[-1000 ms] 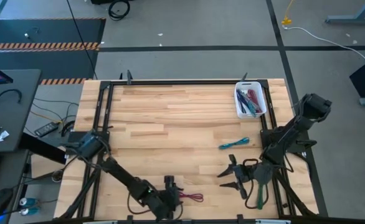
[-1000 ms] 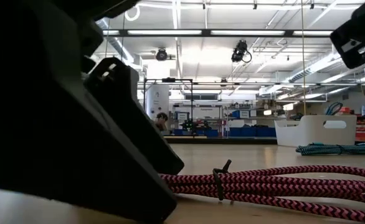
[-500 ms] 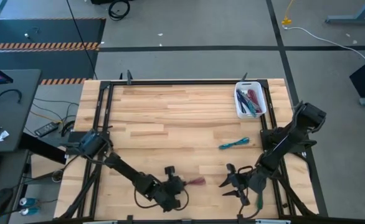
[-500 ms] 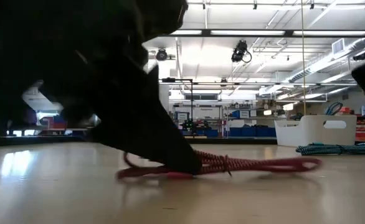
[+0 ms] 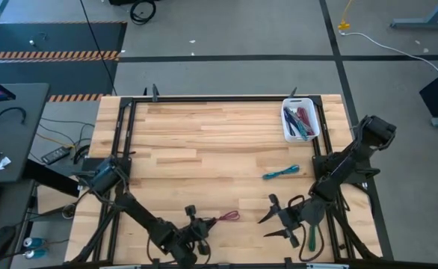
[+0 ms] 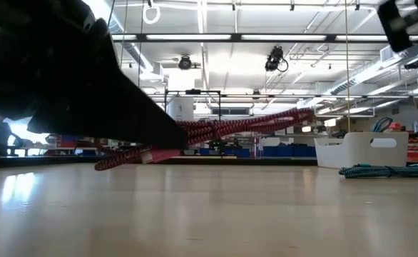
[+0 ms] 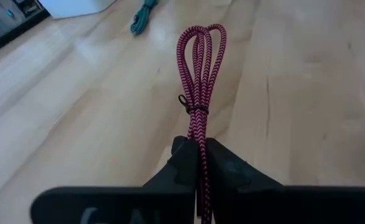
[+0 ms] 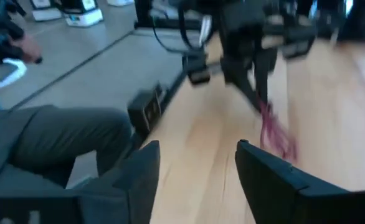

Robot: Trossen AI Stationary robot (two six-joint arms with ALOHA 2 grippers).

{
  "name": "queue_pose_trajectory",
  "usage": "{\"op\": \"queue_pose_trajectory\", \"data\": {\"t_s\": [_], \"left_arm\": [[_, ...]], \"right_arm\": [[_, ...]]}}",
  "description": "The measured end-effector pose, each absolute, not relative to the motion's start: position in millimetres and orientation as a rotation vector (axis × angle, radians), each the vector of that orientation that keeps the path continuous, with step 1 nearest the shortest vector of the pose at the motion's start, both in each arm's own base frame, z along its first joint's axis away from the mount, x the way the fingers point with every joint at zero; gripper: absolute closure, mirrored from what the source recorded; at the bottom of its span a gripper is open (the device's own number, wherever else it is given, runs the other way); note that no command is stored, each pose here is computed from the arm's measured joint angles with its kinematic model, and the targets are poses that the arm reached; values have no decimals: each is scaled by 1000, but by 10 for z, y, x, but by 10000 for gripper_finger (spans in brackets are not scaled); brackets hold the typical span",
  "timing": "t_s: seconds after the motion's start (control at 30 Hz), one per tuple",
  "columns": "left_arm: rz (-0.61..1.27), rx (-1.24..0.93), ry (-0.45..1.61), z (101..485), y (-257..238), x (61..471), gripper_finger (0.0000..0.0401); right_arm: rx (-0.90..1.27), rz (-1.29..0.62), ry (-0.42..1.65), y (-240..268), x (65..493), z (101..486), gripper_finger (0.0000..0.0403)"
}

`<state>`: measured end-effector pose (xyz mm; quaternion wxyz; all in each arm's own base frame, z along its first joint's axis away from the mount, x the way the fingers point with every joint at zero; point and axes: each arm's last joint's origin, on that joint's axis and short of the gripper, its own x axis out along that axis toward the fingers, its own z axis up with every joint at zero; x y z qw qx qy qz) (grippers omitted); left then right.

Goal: Pick and place USB-C Cables
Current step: Put the black pink charger cable into the bin

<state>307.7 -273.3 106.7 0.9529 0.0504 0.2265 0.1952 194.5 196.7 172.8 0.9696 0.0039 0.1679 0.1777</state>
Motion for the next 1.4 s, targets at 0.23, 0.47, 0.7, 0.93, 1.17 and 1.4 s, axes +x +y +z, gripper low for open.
{"op": "queue_pose_trajectory", "data": {"t_s": [0.23, 0.47, 0.7, 0.93, 1.17, 1.4], "left_arm": [[389, 45, 438, 1087, -2775, 3065, 375], [388, 36, 432, 1096, -2782, 3072, 379], [390, 28, 425, 1109, -2774, 3086, 370], [399, 33, 426, 1110, -2740, 3120, 378], [412, 19, 426, 1119, -2679, 3183, 365], [395, 7, 448, 1114, -2655, 3211, 375]], "right_arm": [[-130, 333, 364, 1944, 2170, 1919, 129], [-266, 304, 433, 1950, 2457, 1844, 114], [-329, 271, 507, 1963, 2652, 1604, 126], [-455, 172, 534, 1974, 2782, 1407, 135], [-494, 123, 530, 1963, 3098, 1349, 151], [-495, 107, 552, 1948, 3216, 1273, 232]]}}
